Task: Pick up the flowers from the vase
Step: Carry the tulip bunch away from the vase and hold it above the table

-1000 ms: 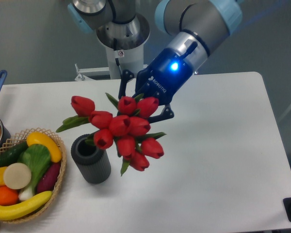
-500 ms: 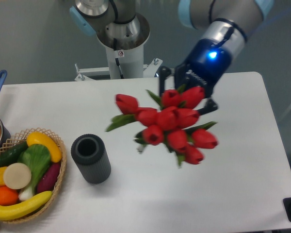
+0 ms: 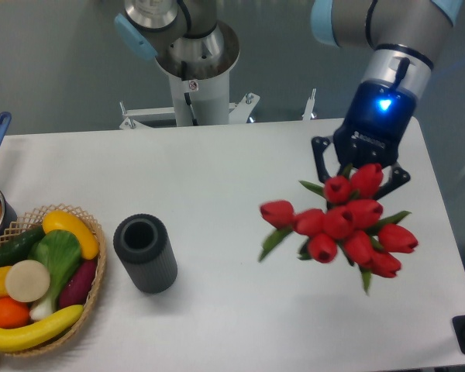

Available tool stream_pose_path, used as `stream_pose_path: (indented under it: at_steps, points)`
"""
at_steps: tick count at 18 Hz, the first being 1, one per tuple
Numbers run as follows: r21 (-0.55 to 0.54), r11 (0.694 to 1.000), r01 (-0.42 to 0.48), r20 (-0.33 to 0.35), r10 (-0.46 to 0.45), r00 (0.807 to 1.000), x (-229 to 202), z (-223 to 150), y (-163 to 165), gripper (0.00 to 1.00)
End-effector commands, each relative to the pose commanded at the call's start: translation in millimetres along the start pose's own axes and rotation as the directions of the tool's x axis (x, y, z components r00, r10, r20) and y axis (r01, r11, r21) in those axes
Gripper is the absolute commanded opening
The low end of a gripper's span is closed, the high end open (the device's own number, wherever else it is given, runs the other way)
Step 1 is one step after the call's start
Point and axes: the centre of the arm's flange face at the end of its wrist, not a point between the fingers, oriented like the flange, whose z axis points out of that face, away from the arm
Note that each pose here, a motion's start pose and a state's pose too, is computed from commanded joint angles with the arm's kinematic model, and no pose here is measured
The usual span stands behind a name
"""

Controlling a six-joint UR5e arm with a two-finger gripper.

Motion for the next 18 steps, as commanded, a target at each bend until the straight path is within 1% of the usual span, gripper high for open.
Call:
stream_pose_path:
  at_steps: [2,3,4,6,7,11,12,13,14,15,16,17,18]
  points:
    - [-0.04,0.999,0.019,0.042,-0.017,0.999,-12,-8,12,0.0]
    - [-0.078,0.997,0.025,0.064,-0.02,0.998,-14,-8,18,0.0]
    - [-0.125,0.992,0.034,0.09,-0.023,0.996,-16,-7,26,0.03]
    - [-0.205,0.977,0.056,0.129,-0.03,0.991,-19,-5,43,0.03]
    - [-0.229,0.971,0.067,0.132,-0.038,0.991,-17,-2,51,0.03]
    - [-0.293,0.952,0.085,0.144,-0.044,0.989,-14,8,68,0.03]
    - [-0.312,0.946,0.088,0.156,-0.04,0.987,-18,9,70,0.04]
    - [-0.355,0.93,0.097,0.18,-0.034,0.983,-22,10,77,0.05]
    - [-0.412,0.906,0.102,0.215,-0.012,0.977,-25,8,81,0.05]
    - [-0.46,0.883,0.094,0.226,0.014,0.974,-23,12,81,0.05]
    - [-0.496,0.865,0.081,0.223,0.037,0.974,-17,20,80,0.06]
    - [-0.53,0.844,0.081,0.228,0.049,0.973,-14,23,84,0.06]
    - [-0.57,0.817,0.09,0.227,0.051,0.973,-12,25,90,0.07]
